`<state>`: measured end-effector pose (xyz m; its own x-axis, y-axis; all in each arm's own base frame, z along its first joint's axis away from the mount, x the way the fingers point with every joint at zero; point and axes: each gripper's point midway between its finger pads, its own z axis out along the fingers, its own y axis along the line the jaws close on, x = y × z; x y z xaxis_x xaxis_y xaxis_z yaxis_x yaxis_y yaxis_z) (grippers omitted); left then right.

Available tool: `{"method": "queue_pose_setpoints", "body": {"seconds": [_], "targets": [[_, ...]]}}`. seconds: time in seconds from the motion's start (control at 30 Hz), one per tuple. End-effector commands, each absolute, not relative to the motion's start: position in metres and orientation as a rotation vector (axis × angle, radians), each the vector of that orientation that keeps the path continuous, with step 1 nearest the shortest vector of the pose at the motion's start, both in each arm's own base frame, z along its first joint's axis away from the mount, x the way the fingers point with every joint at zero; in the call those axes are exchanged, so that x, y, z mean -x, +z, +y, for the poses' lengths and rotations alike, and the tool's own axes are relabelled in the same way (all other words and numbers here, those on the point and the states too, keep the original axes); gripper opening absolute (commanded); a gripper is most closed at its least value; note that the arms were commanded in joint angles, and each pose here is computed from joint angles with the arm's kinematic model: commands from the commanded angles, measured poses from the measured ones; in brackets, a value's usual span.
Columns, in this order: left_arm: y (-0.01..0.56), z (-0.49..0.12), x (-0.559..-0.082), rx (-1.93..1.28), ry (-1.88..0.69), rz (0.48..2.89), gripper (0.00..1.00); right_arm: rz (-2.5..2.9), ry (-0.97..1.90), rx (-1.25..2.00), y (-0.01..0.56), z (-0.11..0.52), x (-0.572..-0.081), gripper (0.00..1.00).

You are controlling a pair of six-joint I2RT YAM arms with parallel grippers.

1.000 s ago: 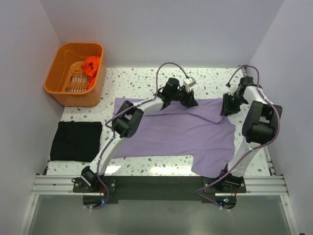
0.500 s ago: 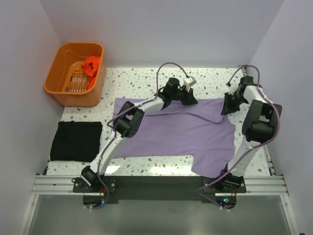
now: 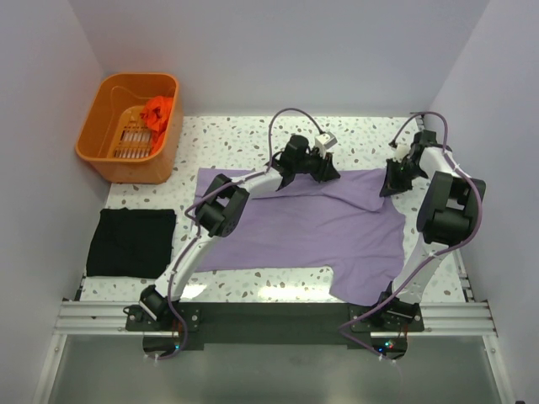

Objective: Fold and stack the t-shirts
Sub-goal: Fold the tshirt

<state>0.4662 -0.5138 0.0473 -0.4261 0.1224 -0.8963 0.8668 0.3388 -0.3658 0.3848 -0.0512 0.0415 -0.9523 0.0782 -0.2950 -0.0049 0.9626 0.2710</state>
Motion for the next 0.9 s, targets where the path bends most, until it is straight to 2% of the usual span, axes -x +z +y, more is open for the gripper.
{"method": "queue_pose_setpoints", "body": {"seconds": [0.0, 0.23, 0.53, 0.63, 0.87], "targets": [[0.072, -0.513, -0.473, -0.834, -1.144, 1.764, 0.3, 2.708, 0.378, -0.002, 0.067, -0.053, -0.398, 0.0], [0.06, -0.514, -0.469, -0.82, -1.169, 1.8, 0.31, 2.707, 0.376, 0.019, 0.067, -0.052, -0.396, 0.0], [0.059, -0.519, -0.458, -0.841, -1.227, 1.804, 0.26, 2.704, 0.388, 0.037, 0.067, -0.051, -0.396, 0.0], [0.059, -0.514, -0.467, -0.784, -1.183, 1.837, 0.33, 2.704, 0.392, 0.039, 0.067, -0.05, -0.396, 0.0], [0.06, -0.499, -0.476, -0.683, -1.158, 1.872, 0.34, 2.706, 0.395, 0.045, 0.067, -0.05, -0.395, 0.0]]}}
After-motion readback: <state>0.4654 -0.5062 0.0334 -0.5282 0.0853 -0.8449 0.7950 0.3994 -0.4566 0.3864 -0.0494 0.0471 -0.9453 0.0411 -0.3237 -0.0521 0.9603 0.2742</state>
